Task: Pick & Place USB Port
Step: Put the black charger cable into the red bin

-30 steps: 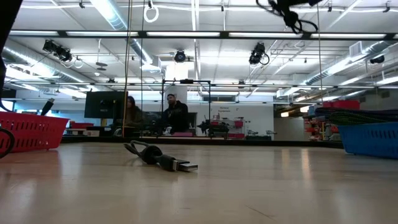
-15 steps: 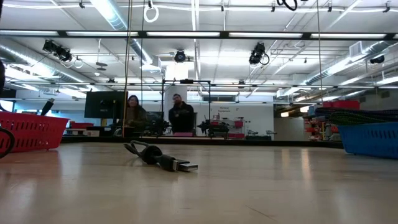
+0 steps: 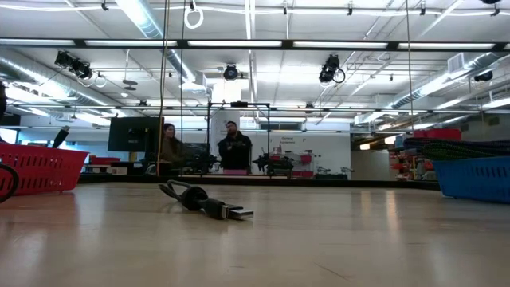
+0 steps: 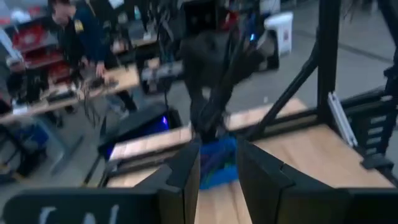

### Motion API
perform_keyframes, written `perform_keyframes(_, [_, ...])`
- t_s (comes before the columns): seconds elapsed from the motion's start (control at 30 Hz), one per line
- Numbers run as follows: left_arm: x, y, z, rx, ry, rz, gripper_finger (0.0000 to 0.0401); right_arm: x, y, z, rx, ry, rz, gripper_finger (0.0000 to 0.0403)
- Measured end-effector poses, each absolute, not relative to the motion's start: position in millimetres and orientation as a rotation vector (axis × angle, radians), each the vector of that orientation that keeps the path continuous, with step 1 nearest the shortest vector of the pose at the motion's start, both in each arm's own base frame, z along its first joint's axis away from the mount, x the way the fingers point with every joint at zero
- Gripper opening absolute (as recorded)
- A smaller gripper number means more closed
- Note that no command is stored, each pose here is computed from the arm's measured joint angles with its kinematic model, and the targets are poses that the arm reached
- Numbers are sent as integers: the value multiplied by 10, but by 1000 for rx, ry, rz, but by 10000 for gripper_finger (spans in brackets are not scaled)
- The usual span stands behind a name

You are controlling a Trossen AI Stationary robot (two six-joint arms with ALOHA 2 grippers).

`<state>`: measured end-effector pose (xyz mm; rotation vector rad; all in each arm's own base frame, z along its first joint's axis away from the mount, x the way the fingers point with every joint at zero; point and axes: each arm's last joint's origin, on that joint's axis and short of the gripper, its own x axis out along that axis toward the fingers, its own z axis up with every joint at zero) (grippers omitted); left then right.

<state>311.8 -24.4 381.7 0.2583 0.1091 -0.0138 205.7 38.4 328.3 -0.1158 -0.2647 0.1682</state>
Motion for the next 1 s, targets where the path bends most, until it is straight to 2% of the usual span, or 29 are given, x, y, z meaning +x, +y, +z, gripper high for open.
perform_keyframes(0.27, [3218, -214, 3558, 252, 53, -64, 108, 2228, 289, 3247, -102, -320, 170, 0])
perform_keyframes(0.57, [3275, -229, 3577, 298, -45, -73, 108, 2528, 255, 3241, -94, -293, 204, 0])
perform_keyframes(1.0, [3285, -236, 3566, 300, -46, -87, 108, 2797, 246, 3247, -117, -267, 240, 0])
